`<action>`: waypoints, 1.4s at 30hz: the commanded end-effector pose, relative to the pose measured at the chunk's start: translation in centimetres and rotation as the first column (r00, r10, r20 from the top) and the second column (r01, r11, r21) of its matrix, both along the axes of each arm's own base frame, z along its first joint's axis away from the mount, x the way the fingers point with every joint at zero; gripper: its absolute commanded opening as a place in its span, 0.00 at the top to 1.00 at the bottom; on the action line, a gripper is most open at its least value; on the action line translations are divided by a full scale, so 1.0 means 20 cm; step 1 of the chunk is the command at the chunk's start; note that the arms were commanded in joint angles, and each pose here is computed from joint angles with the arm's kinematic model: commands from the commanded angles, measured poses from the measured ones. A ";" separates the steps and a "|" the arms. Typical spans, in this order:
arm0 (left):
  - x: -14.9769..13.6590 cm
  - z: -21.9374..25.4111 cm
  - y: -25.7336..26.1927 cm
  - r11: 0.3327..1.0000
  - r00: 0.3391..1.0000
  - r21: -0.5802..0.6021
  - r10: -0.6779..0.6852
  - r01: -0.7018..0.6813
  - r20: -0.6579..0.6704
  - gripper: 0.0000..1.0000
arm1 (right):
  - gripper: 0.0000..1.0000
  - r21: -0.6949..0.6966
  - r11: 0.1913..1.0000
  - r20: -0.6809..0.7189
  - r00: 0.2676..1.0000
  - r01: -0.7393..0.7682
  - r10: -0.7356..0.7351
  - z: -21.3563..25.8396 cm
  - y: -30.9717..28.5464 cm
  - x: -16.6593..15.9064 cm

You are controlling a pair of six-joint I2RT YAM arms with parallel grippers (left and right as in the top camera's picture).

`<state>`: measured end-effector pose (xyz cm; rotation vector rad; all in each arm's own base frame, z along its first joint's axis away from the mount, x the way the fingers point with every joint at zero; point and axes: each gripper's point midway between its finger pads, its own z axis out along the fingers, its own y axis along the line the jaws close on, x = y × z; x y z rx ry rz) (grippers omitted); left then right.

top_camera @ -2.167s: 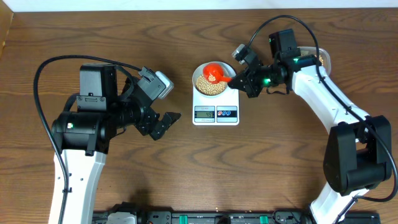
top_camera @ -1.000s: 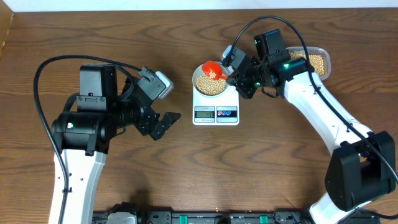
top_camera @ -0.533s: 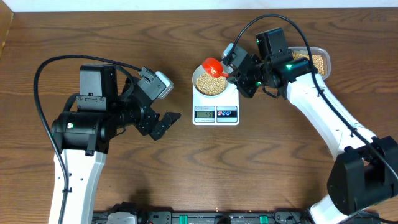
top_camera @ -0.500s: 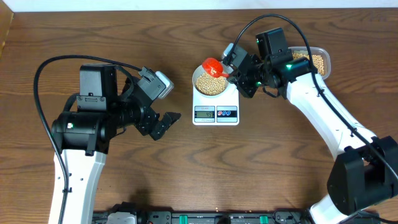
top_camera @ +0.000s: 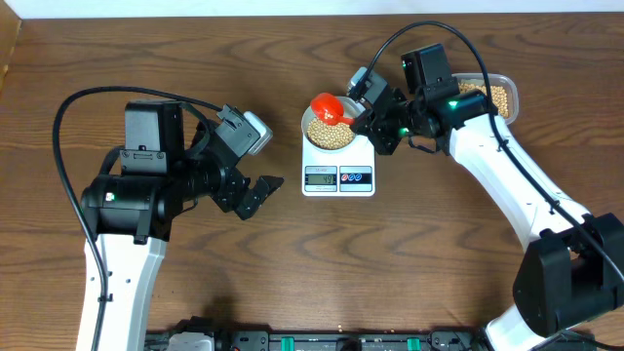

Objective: Scoop item into bowl and weigh 50g on scale

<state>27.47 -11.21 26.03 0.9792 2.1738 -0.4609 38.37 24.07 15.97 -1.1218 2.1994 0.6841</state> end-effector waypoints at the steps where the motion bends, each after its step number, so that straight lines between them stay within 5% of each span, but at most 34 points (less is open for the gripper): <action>1: 0.00 0.07 -0.01 1.000 1.000 -0.021 -0.003 0.003 0.029 0.01 | 0.99 0.057 0.998 0.002 1.000 -0.002 0.001 0.08 0.00 0.00; 21: 0.00 0.07 -0.01 1.000 1.000 -0.021 -0.003 0.003 0.029 0.01 | 0.99 0.135 0.990 -0.064 0.998 0.028 -0.020 0.12 -0.03 0.00; 32: 0.00 0.07 -0.01 1.000 1.000 -0.021 -0.003 0.003 0.029 0.01 | 0.99 0.185 0.959 -0.138 0.972 0.213 -0.189 0.14 -0.37 0.13; 42: 0.00 0.07 -0.01 1.000 1.000 -0.021 -0.003 0.003 0.029 0.01 | 0.99 -0.125 0.813 0.036 0.821 0.569 -0.570 0.12 -1.14 0.22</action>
